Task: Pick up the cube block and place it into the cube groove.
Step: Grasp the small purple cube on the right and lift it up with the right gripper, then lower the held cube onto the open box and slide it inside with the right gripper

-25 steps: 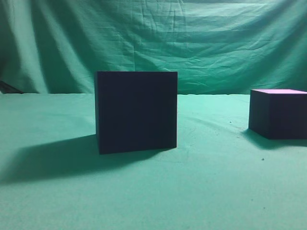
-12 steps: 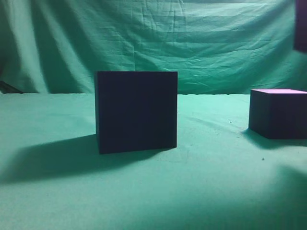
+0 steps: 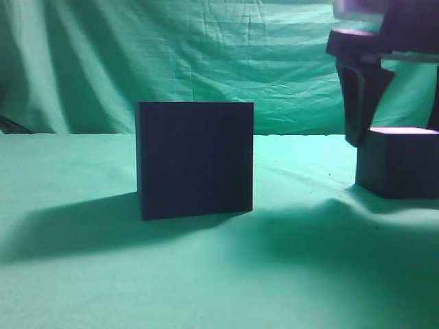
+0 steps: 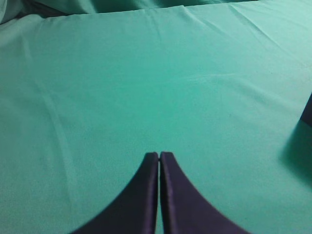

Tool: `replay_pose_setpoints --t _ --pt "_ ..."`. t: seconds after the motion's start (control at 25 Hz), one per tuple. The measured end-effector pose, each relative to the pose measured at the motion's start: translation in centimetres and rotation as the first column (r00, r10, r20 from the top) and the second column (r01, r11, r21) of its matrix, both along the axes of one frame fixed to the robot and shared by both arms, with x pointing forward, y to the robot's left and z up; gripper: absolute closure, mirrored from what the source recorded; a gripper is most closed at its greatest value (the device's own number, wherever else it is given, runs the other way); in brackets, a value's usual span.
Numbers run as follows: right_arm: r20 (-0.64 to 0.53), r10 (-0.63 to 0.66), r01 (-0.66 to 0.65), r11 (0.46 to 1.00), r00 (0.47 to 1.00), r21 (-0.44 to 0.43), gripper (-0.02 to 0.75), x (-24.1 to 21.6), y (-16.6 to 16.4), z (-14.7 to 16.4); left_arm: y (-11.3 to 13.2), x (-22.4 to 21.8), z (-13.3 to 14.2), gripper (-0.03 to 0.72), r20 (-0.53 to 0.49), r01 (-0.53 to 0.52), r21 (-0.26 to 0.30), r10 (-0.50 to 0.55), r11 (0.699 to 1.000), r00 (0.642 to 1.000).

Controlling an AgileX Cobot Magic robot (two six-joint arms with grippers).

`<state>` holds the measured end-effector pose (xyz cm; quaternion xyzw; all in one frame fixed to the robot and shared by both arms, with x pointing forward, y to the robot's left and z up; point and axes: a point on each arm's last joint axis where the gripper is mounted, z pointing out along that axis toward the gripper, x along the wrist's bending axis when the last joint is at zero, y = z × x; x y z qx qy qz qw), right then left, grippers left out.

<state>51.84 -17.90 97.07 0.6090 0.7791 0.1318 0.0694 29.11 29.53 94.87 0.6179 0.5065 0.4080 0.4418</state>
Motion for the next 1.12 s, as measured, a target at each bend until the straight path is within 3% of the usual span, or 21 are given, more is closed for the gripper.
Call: replay_pose_setpoints --t 0.2,0.4,0.56,0.76,1.12 --pt "-0.029 -0.009 0.009 1.000 1.000 -0.012 0.312 0.4 0.2 -1.0 0.0 0.0 0.0 0.688 0.000 0.000 0.000 0.000 1.000 1.000" --pt "-0.049 -0.011 0.010 1.000 0.999 -0.016 0.302 1.0 0.5 0.6 0.0 0.0 0.0 0.688 0.000 0.000 0.000 0.000 1.000 1.000" --pt "-0.023 -0.009 0.010 1.000 1.000 0.028 0.302 1.7 1.3 4.6 0.0 0.0 0.0 0.688 0.000 0.000 0.000 0.000 1.000 1.000" --pt "0.046 0.124 -0.127 0.989 0.991 0.077 0.302 0.0 5.5 9.2 0.0 0.0 0.0 0.688 0.000 0.000 0.000 0.000 1.000 1.000" --pt "0.093 0.284 -0.295 0.943 0.954 0.153 0.302 -4.4 13.3 9.3 0.0 0.0 0.0 0.688 0.000 0.000 0.000 0.000 1.000 1.000"
